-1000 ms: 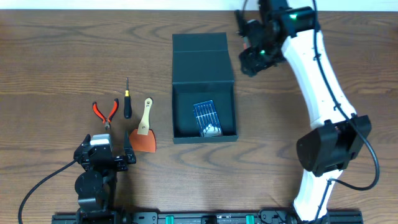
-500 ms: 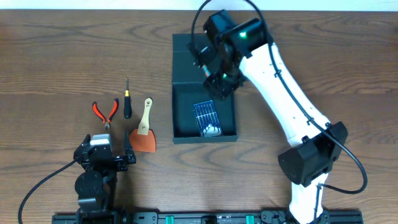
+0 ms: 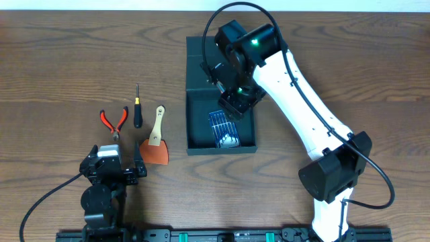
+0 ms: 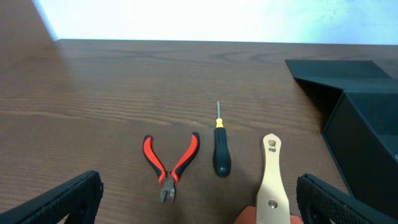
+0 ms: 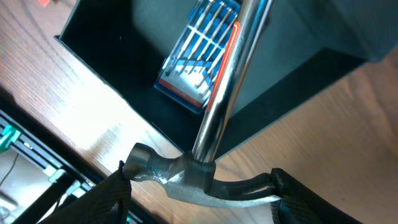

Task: Pack container
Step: 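Carry the hammer with the right gripper and lower it into the box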

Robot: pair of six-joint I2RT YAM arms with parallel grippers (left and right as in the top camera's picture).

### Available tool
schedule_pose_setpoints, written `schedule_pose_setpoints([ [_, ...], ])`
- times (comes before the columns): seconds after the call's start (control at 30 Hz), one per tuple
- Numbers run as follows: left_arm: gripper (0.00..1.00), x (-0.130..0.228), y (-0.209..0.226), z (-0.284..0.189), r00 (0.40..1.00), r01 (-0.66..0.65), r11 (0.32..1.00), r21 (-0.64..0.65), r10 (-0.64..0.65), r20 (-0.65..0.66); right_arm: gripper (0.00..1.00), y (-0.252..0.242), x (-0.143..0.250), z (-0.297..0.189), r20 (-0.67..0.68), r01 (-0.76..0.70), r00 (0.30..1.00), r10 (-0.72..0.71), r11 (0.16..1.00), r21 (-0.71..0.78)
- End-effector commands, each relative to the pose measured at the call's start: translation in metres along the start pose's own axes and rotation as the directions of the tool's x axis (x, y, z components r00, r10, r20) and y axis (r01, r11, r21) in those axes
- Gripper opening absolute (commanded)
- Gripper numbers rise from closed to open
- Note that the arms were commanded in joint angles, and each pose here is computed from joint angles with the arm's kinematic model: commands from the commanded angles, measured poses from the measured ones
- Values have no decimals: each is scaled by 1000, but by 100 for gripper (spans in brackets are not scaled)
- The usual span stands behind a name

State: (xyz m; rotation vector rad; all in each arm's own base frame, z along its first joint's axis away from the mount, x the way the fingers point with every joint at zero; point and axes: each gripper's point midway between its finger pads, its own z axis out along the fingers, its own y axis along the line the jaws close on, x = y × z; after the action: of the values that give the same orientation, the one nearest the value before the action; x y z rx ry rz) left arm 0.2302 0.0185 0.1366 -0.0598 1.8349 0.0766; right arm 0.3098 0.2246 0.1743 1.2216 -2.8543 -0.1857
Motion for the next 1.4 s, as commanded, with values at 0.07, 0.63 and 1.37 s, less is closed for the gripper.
schedule_pose_setpoints([
  [0.07,98,11,-3,3,1000,0,1000,13,0,-25,40,16,7,24,-60,11,998,-14,999,-47],
  [0.63,98,11,-3,3,1000,0,1000,13,0,-25,41,42,21,101,-140,61,987,-76,992,-108],
  [1.37,99,11,-3,3,1000,0,1000,13,0,-25,86,24,6,106,-63,23,998,-30,994,-109],
])
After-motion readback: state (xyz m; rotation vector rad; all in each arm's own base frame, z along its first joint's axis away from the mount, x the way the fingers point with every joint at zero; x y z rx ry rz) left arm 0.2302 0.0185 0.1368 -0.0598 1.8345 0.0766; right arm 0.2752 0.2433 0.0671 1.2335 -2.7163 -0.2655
